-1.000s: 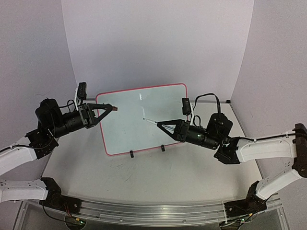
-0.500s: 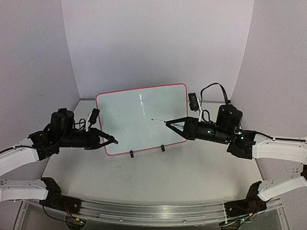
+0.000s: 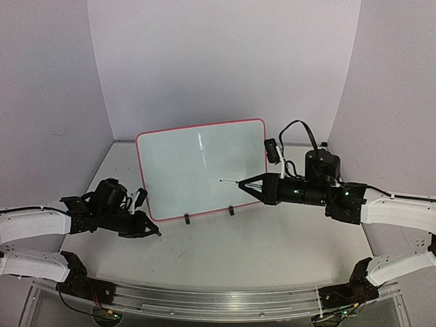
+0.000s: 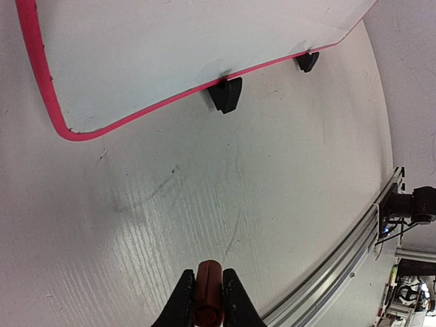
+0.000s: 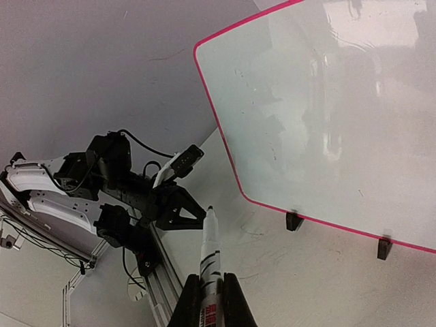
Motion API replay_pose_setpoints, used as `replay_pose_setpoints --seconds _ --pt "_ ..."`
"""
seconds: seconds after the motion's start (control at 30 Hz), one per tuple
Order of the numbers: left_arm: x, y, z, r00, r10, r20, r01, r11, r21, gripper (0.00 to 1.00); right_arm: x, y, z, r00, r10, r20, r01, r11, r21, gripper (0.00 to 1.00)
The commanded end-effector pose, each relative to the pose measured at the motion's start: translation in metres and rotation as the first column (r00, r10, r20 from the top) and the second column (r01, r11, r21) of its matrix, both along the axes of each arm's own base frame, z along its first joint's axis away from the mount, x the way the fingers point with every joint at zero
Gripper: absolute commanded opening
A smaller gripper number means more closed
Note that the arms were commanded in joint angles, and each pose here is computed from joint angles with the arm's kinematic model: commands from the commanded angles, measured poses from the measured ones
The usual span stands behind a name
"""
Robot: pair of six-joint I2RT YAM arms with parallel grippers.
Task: Write a sentence on the whiteboard
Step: Place the pen cap at the center of the board, then hold the whiteboard at the center of the board.
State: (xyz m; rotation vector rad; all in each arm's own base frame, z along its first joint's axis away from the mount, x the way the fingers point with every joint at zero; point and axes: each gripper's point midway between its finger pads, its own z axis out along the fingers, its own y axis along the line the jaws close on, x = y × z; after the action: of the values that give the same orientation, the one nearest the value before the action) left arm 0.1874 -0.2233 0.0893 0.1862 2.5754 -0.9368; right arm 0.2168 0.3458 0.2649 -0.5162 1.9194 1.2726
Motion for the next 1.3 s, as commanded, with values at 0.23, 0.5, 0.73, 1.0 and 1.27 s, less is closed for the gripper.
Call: replay_pose_setpoints --seconds 0.23,0.5,0.73,1.0,1.27 --pt "0.005 0.017 -0.016 0.995 0.095 0.004 -0.095 0.993 0.072 0.67 0.006 0.006 -0.002 1.000 -0.018 0.009 0.018 1.000 -0.021 0.00" --pt "0.013 0.039 -0.009 0.976 0.218 -0.011 -0.212 0.960 0.185 0.96 0.006 0.005 -0.001 1.000 -0.024 0.012 0.025 0.999 -0.022 0.00" --pt "0.013 0.055 0.029 0.980 0.193 0.057 -0.201 0.943 0.266 0.97 0.004 0.003 0.004 0.999 -0.029 0.027 0.030 0.999 -0.020 0.00" --pt "0.024 0.063 0.088 0.984 0.054 0.172 -0.109 0.939 0.326 0.99 0.001 0.008 0.010 0.999 -0.014 0.052 0.016 1.000 -0.023 0.00" --pt "0.059 0.064 0.135 0.966 -0.032 0.256 -0.032 0.970 0.240 0.99 -0.007 0.026 0.019 0.996 0.023 0.091 -0.021 0.999 -0.028 0.00"
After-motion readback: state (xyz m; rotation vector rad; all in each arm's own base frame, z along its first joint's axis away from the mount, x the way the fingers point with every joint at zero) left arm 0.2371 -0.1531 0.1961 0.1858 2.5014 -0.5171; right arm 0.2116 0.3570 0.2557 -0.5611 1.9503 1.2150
